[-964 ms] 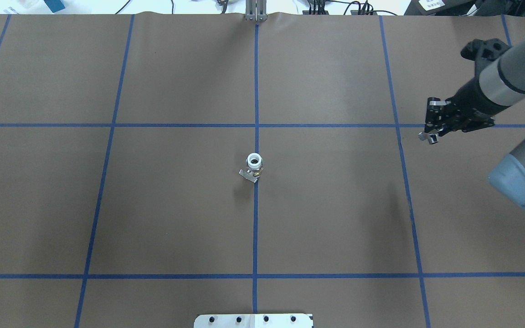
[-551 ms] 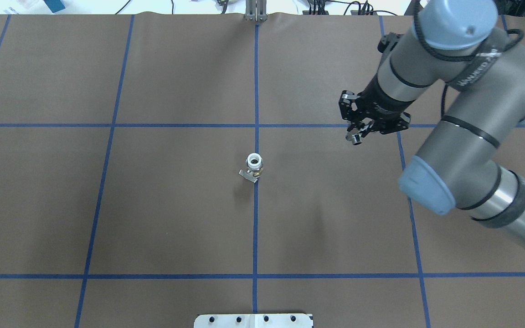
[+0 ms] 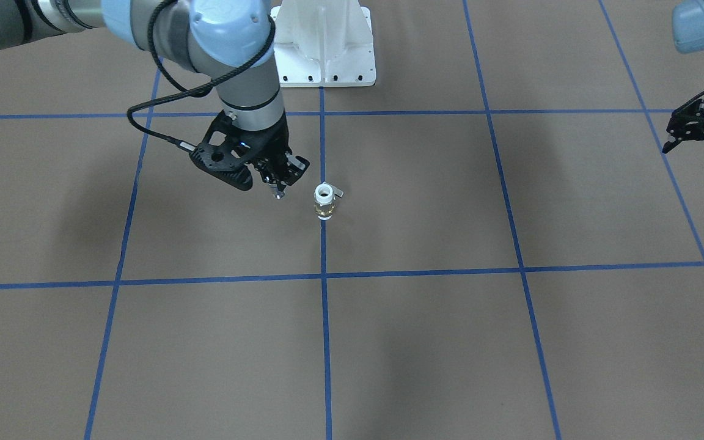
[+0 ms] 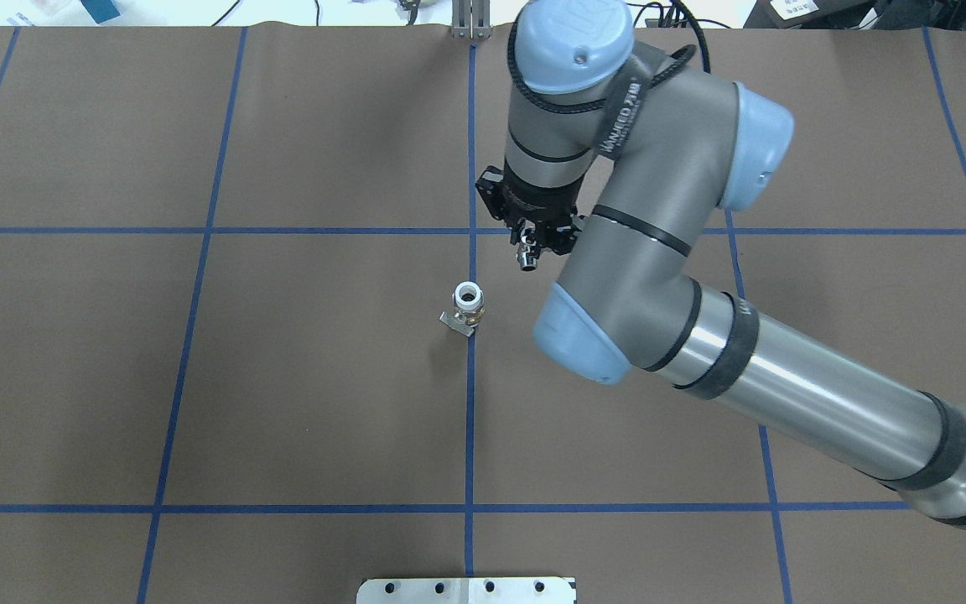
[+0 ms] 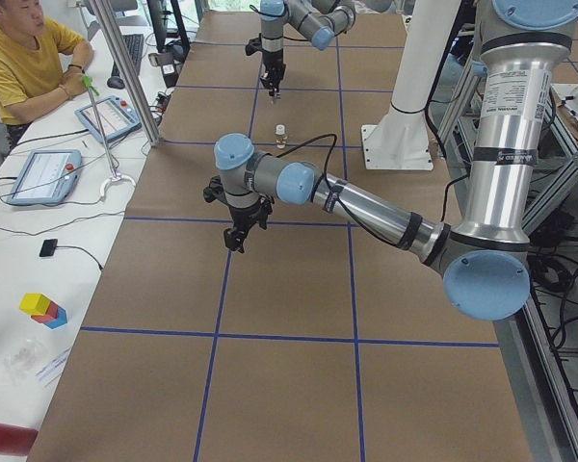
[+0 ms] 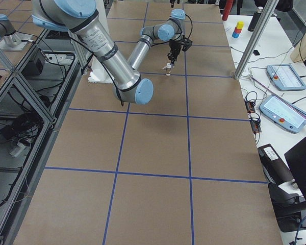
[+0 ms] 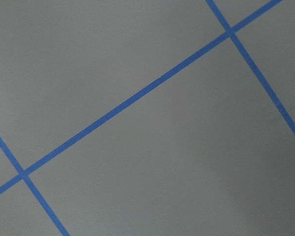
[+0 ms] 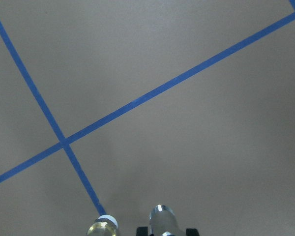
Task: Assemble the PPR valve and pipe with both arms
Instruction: 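Carry the chrome fitting with the right gripper above the valve, then lower the chrome fitting with the right gripper onto the valve top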
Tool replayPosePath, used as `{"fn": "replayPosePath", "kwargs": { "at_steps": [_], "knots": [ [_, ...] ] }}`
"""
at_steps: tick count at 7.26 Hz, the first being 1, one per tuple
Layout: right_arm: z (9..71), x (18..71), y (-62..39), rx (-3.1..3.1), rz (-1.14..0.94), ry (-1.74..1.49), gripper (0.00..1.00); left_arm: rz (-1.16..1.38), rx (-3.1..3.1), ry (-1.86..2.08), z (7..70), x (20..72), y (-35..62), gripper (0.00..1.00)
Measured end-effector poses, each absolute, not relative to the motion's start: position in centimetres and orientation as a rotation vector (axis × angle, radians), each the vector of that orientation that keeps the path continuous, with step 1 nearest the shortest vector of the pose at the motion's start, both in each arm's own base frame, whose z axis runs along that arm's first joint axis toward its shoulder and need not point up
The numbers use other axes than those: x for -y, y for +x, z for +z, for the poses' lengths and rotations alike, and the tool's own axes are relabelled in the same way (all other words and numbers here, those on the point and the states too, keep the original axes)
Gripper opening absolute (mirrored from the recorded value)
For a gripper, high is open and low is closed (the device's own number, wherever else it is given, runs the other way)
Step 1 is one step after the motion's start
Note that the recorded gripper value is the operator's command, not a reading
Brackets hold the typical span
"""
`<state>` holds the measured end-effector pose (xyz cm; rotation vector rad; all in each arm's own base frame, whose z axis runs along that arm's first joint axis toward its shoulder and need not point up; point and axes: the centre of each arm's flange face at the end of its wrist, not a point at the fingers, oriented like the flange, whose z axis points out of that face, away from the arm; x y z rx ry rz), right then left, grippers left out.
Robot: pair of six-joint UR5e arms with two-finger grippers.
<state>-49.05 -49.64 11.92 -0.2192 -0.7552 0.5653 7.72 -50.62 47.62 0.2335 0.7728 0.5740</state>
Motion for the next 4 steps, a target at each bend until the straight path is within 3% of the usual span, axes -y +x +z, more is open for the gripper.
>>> {"fn": "replayPosePath", "kwargs": {
  "at_steps": [4],
  "knots": [
    [9.3, 48.3, -56.1, 0.689, 0.588, -0.253, 0.00, 0.574, -0.773, 0.232, 47.7, 50.6, 7.8, 1.00]
  ]
}}
